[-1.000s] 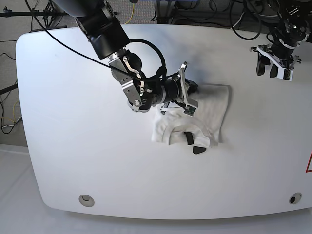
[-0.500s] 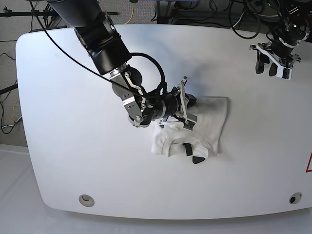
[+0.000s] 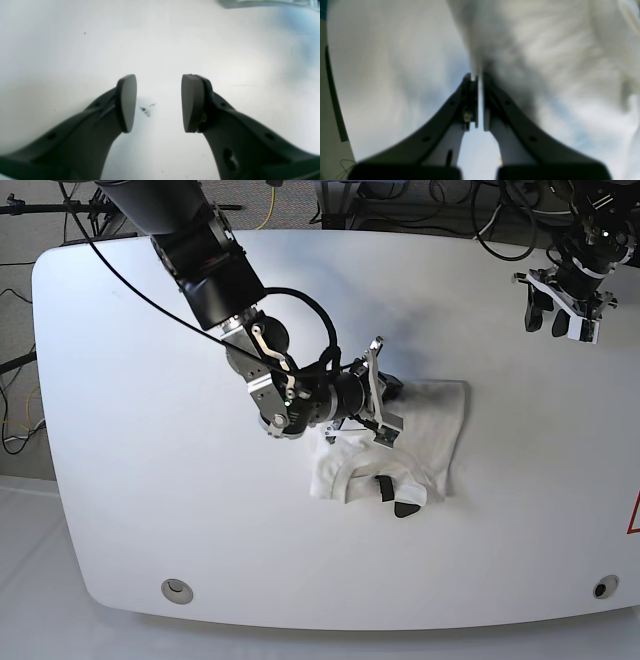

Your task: Fold the T-shirt properly

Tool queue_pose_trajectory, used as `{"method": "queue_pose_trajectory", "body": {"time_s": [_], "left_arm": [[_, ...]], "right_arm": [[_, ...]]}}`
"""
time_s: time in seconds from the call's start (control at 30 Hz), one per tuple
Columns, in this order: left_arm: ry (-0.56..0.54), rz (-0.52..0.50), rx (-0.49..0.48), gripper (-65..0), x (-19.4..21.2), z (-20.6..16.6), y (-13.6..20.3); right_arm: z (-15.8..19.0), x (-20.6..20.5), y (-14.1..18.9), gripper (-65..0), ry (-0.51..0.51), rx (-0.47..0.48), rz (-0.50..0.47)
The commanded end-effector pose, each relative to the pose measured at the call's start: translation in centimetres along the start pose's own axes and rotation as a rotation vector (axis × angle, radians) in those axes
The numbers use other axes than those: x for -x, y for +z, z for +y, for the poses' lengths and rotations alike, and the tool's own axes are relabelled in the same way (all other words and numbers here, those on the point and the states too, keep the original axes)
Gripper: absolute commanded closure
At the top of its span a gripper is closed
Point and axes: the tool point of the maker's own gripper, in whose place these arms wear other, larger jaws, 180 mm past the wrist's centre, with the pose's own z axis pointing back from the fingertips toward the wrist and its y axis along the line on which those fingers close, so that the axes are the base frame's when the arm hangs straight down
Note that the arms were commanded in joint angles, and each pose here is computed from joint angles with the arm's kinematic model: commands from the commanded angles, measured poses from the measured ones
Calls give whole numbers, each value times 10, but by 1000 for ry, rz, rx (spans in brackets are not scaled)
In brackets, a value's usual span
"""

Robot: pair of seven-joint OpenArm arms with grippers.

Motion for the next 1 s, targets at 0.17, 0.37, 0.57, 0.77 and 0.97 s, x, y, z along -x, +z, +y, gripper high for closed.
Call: {"method": "queue_pose_trajectory", "body": {"time_s": [0.17, 0.37, 0.57, 0.77, 0.97], "left_arm": [[-13, -33, 2, -266, -7, 0, 6], [-14, -30, 2, -266, -6, 0, 7], [-15, -26, 1, -266, -5, 0, 7], [-17, -30, 8, -266, -7, -2, 5], [-33, -30, 56, -266, -10, -17, -4]], "right_arm": [[-9, -35, 61, 0, 22, 139, -206], [-44, -29, 115, 0, -60, 318, -237], [-72, 4, 161, 0, -161, 470, -226], [-86, 55, 199, 0, -277, 599, -183], [-86, 120, 224, 0, -408, 685, -97]]}}
